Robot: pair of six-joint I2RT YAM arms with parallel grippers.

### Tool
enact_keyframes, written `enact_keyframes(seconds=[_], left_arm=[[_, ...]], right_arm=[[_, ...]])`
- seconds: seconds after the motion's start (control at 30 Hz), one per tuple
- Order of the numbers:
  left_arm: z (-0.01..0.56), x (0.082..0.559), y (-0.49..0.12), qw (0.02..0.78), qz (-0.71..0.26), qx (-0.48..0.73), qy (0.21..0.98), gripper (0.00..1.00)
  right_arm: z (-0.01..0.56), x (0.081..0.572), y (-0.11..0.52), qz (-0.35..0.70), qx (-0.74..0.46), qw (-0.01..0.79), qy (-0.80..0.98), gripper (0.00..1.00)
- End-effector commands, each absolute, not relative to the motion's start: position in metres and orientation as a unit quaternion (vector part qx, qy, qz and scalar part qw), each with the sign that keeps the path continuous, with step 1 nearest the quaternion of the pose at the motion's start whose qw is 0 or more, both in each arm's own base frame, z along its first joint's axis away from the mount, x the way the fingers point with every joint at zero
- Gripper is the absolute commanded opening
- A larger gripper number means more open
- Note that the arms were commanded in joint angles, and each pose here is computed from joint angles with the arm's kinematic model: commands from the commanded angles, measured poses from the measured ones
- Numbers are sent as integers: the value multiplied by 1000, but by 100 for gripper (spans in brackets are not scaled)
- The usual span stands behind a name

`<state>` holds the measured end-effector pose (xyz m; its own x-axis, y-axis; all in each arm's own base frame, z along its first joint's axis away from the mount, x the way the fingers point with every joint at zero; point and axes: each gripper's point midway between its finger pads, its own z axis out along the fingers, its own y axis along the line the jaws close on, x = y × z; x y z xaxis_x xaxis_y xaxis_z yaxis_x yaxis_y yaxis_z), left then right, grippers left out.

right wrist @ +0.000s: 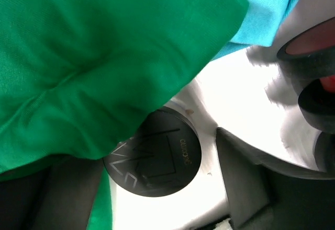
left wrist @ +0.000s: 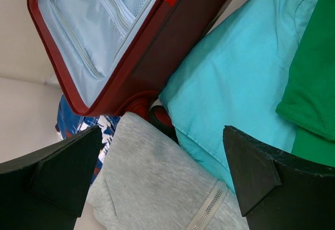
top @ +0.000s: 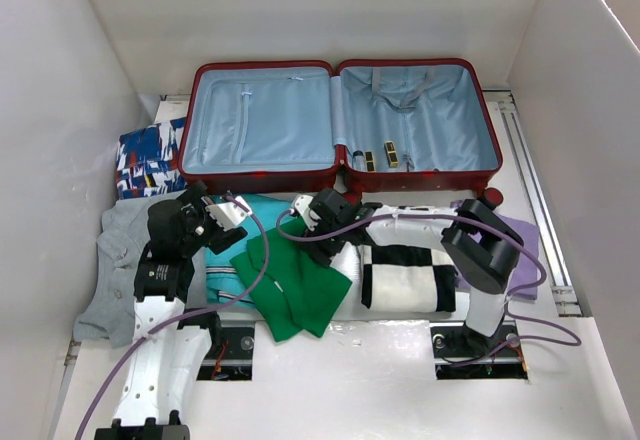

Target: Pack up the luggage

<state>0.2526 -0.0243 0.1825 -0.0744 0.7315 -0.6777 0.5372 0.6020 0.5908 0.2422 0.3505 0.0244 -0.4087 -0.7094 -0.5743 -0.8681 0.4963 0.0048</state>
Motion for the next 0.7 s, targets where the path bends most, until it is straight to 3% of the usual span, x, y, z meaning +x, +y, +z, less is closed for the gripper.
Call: enact_keyframes(seconds=[0.0,0.07,0.1,0.2,0.3,0.47,0.67], left_arm=[[192,254,-26,535,100,440,714,99],[192,256,-26,535,100,440,714,99],[192,256,-26,535,100,440,714,99],[192,256,-26,535,100,440,714,99],[192,256,-26,535,100,440,714,99],[190,257,-26,535,100,440,714,99],[194,263,-30,548,88,432,711,99]], right_arm=[[24,235,341,155,-468,240,837,83],[20,234,340,153,-468,235,838,64],[20,232,341,158,-465,232,840,44],[33,239,341,158,-454,246,842,25],[46,250,324,144,-431,251,855,19],[124,281,293,127,-377,314,862,13],[223,328,251,112,-320,408,847,13]])
